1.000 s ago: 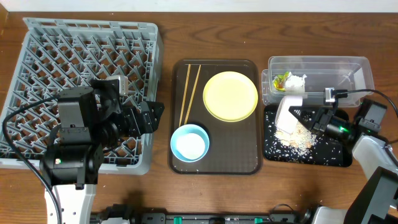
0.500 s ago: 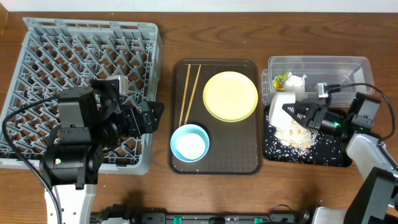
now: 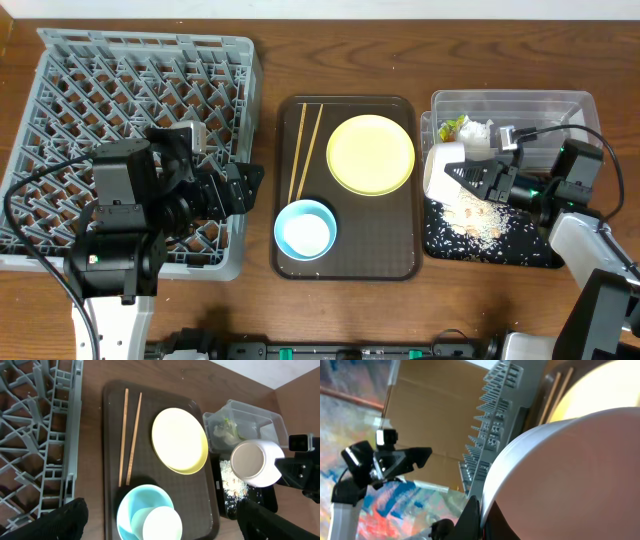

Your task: Sort waste into correct bins and load items into the dishwasher

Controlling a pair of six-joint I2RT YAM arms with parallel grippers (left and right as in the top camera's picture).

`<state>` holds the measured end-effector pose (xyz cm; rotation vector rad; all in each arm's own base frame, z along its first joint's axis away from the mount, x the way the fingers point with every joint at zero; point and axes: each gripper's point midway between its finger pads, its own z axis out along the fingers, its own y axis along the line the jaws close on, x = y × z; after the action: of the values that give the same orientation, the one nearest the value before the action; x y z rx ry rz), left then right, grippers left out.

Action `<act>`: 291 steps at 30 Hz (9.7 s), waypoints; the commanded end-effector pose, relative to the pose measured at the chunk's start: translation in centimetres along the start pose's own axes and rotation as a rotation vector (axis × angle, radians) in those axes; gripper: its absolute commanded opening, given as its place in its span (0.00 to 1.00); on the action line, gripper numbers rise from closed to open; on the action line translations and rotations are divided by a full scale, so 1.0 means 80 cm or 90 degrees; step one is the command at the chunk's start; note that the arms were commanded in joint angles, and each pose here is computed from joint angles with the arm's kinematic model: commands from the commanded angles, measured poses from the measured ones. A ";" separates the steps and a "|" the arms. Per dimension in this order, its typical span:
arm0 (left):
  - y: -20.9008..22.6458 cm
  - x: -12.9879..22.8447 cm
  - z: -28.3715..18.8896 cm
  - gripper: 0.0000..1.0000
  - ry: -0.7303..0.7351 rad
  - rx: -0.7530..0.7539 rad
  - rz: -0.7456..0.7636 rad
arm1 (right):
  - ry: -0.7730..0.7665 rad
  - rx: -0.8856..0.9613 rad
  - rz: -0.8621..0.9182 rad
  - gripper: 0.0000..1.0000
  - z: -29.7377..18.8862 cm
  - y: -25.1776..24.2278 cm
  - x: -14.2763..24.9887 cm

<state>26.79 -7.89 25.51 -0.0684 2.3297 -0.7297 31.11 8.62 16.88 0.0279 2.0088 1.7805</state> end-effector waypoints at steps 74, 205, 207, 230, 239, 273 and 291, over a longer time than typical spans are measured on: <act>-0.007 -0.005 -0.005 0.96 -0.007 0.012 -0.002 | 0.373 0.518 -0.408 0.54 0.209 0.017 0.169; 0.294 0.037 -0.129 0.61 -0.063 -0.700 -0.502 | 0.202 0.107 -0.326 0.57 0.162 0.156 0.034; 0.298 0.042 -0.119 0.62 -0.037 -0.693 -0.511 | 0.203 0.106 -0.327 0.57 0.163 0.156 0.035; 0.139 -0.017 -0.040 0.82 0.046 -0.242 -0.200 | 0.158 0.382 -0.325 0.54 0.152 0.081 0.019; 0.043 0.015 0.006 0.82 0.147 -0.142 0.026 | 0.156 0.540 -0.387 0.56 0.172 0.048 0.037; 0.015 0.026 0.018 0.98 0.166 -0.109 0.063 | 0.077 0.590 -0.514 0.99 0.125 0.088 -0.010; 0.015 0.026 0.018 0.98 0.166 -0.109 0.063 | -0.373 0.650 -0.642 0.99 -0.077 0.125 -0.012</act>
<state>26.13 -7.92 21.99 0.0470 2.6426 -0.5137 27.64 5.31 29.38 -0.1292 1.7374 0.0873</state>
